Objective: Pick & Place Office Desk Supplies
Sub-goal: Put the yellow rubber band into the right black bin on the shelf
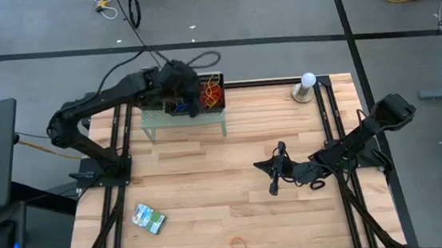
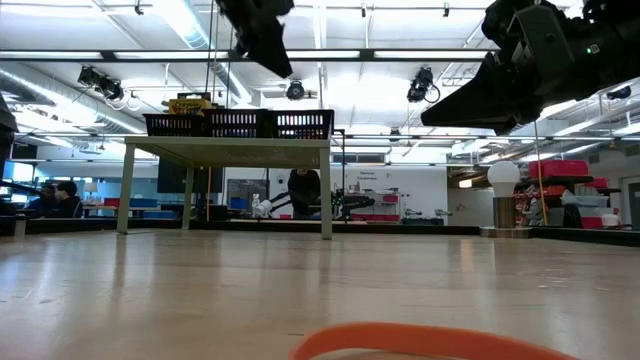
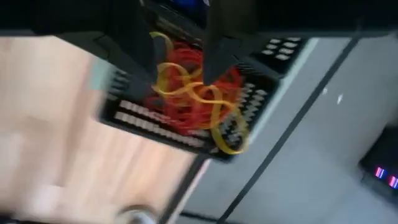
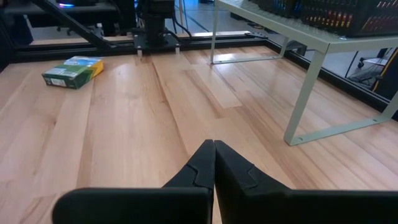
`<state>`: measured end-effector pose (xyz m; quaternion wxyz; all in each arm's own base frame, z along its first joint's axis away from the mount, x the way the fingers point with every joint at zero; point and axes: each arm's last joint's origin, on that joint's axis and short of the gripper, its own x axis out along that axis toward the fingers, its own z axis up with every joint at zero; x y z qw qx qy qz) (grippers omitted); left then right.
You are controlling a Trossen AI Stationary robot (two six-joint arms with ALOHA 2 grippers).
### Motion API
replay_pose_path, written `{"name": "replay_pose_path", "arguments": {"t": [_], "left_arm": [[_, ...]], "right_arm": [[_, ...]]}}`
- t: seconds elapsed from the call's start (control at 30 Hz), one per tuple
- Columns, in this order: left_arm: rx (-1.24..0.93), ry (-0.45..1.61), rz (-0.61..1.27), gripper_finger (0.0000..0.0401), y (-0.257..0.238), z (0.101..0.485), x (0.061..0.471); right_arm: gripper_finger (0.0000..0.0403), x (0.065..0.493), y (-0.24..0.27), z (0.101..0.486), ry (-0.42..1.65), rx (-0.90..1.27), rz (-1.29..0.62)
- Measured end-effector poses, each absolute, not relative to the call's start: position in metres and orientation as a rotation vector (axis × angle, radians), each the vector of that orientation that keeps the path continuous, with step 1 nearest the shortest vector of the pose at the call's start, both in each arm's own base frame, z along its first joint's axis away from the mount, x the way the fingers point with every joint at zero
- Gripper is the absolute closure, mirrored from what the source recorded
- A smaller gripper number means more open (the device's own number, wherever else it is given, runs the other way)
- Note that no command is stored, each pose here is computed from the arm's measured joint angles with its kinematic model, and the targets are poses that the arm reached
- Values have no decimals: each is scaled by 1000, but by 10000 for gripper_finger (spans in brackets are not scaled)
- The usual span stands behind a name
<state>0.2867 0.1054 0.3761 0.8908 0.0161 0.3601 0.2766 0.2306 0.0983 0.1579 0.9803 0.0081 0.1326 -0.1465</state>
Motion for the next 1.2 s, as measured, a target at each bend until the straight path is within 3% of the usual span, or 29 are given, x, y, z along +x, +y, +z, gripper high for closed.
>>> {"name": "replay_pose_path", "arguments": {"t": [0.27,0.5,0.67,0.9,1.2], "left_arm": [[72,589,340,390,51,330,274],[71,253,307,391,16,286,267],[101,162,350,391,10,271,263],[75,293,562,396,74,320,266],[9,655,504,396,149,321,303]], "right_arm": [[396,231,98,158,265,16,-294],[396,231,99,159,258,24,-292],[396,232,99,162,228,45,-289],[396,233,99,164,208,67,-292],[396,234,99,167,183,47,-287]]}}
